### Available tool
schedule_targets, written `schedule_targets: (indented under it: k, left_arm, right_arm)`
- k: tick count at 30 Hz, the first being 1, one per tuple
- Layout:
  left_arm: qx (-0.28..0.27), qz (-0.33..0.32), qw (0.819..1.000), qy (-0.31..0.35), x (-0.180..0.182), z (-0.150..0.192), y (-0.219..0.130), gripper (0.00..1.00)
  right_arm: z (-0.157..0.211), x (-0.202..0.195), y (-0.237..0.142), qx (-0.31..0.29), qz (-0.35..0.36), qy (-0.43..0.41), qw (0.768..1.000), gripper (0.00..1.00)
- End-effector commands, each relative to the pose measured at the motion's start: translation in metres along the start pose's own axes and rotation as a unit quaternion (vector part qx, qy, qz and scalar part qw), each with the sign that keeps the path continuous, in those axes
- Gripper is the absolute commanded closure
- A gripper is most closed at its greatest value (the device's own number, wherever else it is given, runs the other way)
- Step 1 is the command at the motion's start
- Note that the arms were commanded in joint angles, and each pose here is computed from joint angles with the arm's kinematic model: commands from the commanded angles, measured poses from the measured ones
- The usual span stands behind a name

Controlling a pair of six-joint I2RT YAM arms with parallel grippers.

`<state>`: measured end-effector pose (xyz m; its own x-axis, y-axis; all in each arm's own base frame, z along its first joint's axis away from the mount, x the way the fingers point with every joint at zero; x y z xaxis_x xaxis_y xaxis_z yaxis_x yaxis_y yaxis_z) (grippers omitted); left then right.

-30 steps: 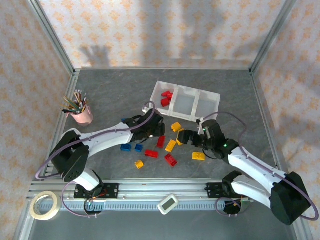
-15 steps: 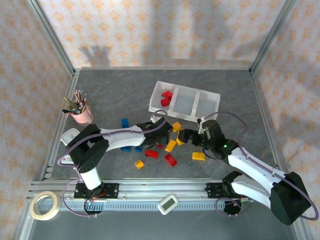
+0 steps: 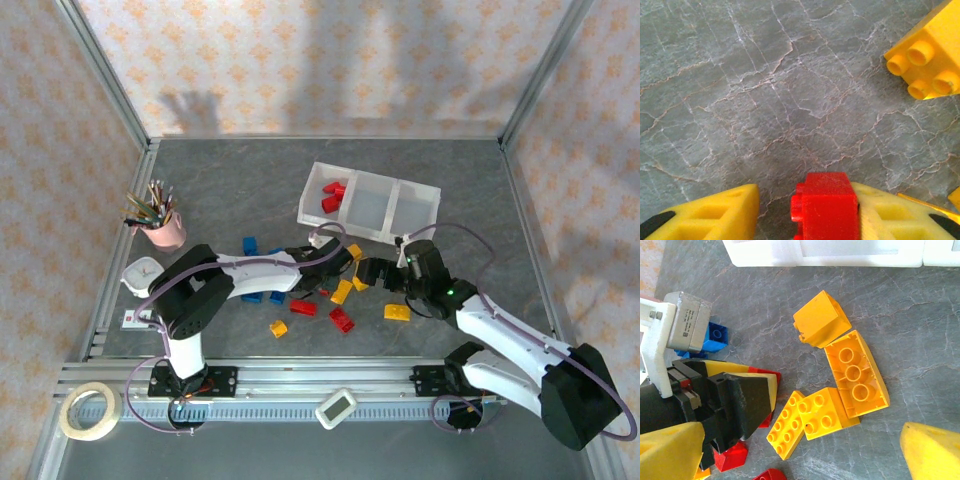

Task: Sort the legos into containers by color
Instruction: Pick up the lego from the center of the table, then place the lego in the container.

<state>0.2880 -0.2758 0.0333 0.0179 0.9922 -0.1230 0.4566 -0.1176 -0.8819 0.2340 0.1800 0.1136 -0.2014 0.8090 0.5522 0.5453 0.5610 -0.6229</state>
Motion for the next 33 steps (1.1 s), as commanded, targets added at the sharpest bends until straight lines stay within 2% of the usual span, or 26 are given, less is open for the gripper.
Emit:
schedule_targets:
  k: [1,10,18,23,28,33]
  left_arm:
    - [-0.002,0.006,1.0,-0.006,-0.005,0.0,0.002,0.57]
    - [-0.013,0.013,1.0,-0.009,-0.007,-0.006,-0.004,0.76]
    - [-0.065,0.024,0.997,-0.029,-0.005,-0.036,-0.035,0.82]
    - [-0.115,0.021,0.992,-0.045,0.001,-0.079,-0.058,0.82]
    - [-0.17,0.005,0.983,-0.073,0.011,-0.144,-0.067,0.82]
    - [-0.192,-0.012,0.978,-0.079,0.015,-0.194,-0.045,0.82]
  right_arm:
    - [-0.003,-0.001,0.001,-0.013,0.003,0.001,1.0,0.0]
    - [-0.007,0.003,-0.001,-0.018,-0.002,-0.001,1.0,0.0]
    - [-0.031,0.013,-0.01,-0.044,-0.02,0.01,0.999,0.0]
    - [-0.053,0.01,-0.014,-0.067,-0.011,0.016,0.998,0.0]
    - [-0.075,0.006,-0.014,-0.087,0.008,0.015,0.996,0.0]
    - [-0.09,0.01,-0.01,-0.096,0.01,0.011,0.995,0.0]
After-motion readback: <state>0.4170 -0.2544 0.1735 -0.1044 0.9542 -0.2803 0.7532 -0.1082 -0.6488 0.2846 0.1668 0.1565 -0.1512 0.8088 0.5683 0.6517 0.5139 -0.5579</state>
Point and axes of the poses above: each hand's point on the last joint's axis, 136 mm out from that joint toward the fingers, its own y axis out along the fingers, its own x axis along the line the jaws close on, z = x × y, the point moved 1 cm from there along -y, back along the fingers, and after that the axes turned 4 degrees about -y, right-handed, at the moved point
